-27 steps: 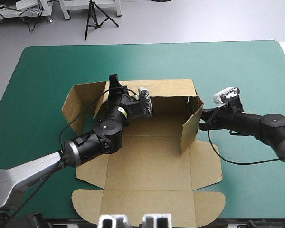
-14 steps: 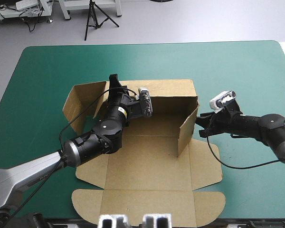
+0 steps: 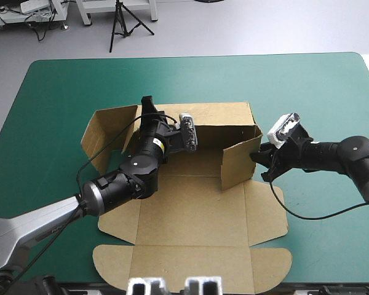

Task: Fold the box

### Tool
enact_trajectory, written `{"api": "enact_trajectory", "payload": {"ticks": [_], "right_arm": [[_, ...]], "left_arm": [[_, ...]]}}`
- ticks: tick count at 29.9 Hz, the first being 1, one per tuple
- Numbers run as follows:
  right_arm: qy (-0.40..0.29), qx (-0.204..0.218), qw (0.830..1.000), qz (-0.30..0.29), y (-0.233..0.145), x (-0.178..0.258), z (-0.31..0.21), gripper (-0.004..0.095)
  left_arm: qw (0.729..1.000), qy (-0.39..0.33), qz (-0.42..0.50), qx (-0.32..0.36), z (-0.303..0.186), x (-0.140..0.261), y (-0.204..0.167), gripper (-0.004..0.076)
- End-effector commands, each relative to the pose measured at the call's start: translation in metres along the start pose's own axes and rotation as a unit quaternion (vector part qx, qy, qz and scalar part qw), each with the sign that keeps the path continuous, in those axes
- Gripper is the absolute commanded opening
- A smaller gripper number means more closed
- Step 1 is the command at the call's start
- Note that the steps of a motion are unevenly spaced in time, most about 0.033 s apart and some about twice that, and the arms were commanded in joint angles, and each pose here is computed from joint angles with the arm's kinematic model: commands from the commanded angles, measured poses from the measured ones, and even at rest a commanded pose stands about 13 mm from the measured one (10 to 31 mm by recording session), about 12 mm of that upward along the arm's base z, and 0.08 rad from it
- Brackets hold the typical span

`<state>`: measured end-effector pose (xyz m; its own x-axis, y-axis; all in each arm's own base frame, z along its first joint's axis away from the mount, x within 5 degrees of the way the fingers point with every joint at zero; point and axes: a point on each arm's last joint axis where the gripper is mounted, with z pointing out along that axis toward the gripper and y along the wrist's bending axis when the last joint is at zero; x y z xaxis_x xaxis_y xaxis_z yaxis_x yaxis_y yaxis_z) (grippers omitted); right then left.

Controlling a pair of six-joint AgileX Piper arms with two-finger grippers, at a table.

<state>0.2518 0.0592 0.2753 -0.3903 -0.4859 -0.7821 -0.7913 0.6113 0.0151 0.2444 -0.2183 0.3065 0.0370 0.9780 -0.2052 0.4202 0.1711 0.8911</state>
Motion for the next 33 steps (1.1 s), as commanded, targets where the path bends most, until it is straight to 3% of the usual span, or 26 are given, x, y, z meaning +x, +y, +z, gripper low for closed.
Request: {"api": "enact_trajectory", "payload": {"ticks": [1, 5, 11, 23, 25, 29, 33], "right_arm": [[-0.04, 0.014, 0.999, -0.023, 0.0, -0.019, -0.011, 0.0344], [-0.035, -0.016, 0.999, -0.006, -0.002, -0.015, -0.002, 0.0344], [-0.089, -0.027, 0.995, 0.024, -0.005, -0.023, 0.003, 0.0344], [-0.114, -0.041, 0.99, 0.076, -0.022, -0.013, 0.032, 0.0337], [-0.126, -0.037, 0.988, 0.081, -0.025, -0.013, 0.034, 0.0287], [-0.134, -0.029, 0.987, 0.08, -0.026, -0.015, 0.034, 0.0004], [-0.135, -0.024, 0.987, 0.084, -0.027, -0.015, 0.034, 0.0004]], "left_arm": [[0.999, -0.027, -0.033, -0.007, -0.008, -0.005, 0.01, -0.0008], [0.999, -0.036, -0.035, -0.005, -0.008, -0.006, 0.01, -0.0008], [0.998, -0.047, -0.035, -0.002, -0.009, -0.008, 0.01, -0.0008], [0.997, -0.077, -0.032, 0.003, -0.01, -0.014, 0.01, -0.0008], [0.996, -0.085, -0.032, 0.006, -0.01, -0.015, 0.009, -0.0008], [0.996, -0.088, -0.032, 0.006, -0.01, -0.016, 0.009, -0.0008], [0.996, -0.087, -0.031, 0.007, -0.01, -0.016, 0.009, -0.0008]]}}
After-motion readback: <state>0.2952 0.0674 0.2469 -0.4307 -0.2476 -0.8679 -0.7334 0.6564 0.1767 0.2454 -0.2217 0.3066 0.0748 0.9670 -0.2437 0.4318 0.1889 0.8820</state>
